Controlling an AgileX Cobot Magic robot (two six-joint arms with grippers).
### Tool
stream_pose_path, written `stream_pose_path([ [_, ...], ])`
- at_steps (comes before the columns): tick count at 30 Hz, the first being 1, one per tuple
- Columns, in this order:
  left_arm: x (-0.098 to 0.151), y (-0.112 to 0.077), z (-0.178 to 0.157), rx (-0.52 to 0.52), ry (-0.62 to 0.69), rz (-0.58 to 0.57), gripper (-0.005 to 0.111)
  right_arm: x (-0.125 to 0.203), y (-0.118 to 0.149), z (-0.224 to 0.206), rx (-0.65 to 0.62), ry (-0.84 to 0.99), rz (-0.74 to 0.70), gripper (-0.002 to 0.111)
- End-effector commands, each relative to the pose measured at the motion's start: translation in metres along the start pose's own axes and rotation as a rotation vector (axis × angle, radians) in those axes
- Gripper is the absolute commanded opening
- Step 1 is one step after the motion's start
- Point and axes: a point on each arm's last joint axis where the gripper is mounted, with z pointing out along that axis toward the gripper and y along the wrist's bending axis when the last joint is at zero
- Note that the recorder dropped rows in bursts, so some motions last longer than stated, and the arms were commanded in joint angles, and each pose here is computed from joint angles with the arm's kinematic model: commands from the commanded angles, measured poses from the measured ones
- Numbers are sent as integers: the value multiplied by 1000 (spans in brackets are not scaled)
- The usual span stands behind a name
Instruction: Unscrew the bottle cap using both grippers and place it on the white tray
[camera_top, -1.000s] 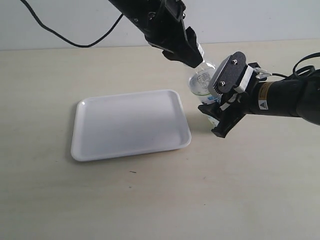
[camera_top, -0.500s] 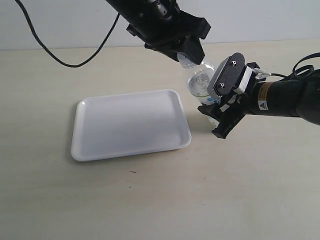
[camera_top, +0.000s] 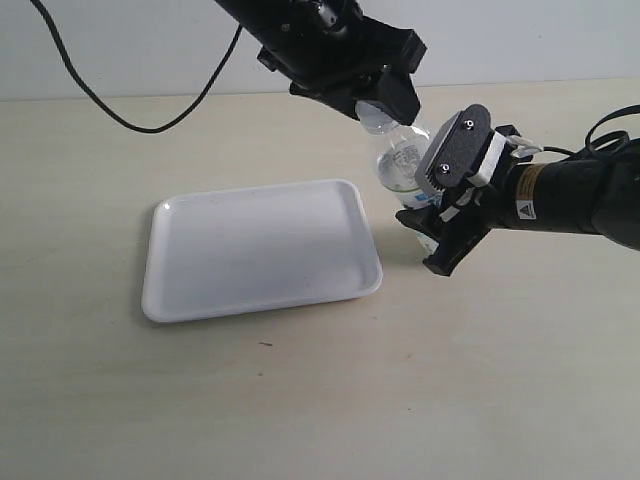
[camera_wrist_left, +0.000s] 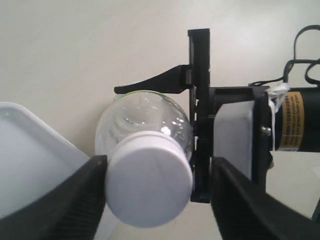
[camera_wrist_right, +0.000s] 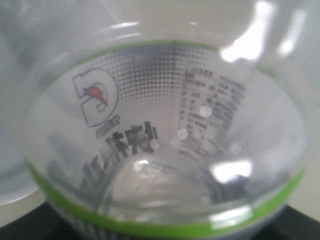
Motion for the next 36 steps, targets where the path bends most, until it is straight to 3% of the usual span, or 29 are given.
stream_pose_path([
  [1, -3, -5, -2, 22, -23, 124, 67, 7, 0, 1, 0, 57, 12, 0],
  [6, -3, -5, -3, 21, -25, 158, 67, 7, 0, 1, 0, 61, 12, 0],
  [9, -4, -5, -4, 11, -30, 242, 69, 7, 0, 1, 0, 61, 12, 0],
  [14, -4, -3, -5, -12, -25, 471, 72, 9, 1, 3, -5, 67, 15, 0],
  [19, -4, -3, -6, -26, -18, 623, 72, 14, 4, 7, -20, 83, 22, 0],
  [23, -5, -4, -9, -35, -23, 869, 72, 15, 4, 7, -21, 80, 23, 0],
  [26, -5, -4, -9, -35, -20, 981, 72, 14, 4, 7, -21, 78, 23, 0],
  [31, -4, -1, -10, -53, -8, 1027, 72, 14, 4, 7, -21, 78, 23, 0],
  [36, -6, 16, -16, -104, 8, 1020, 72, 15, 4, 7, -21, 80, 23, 0],
])
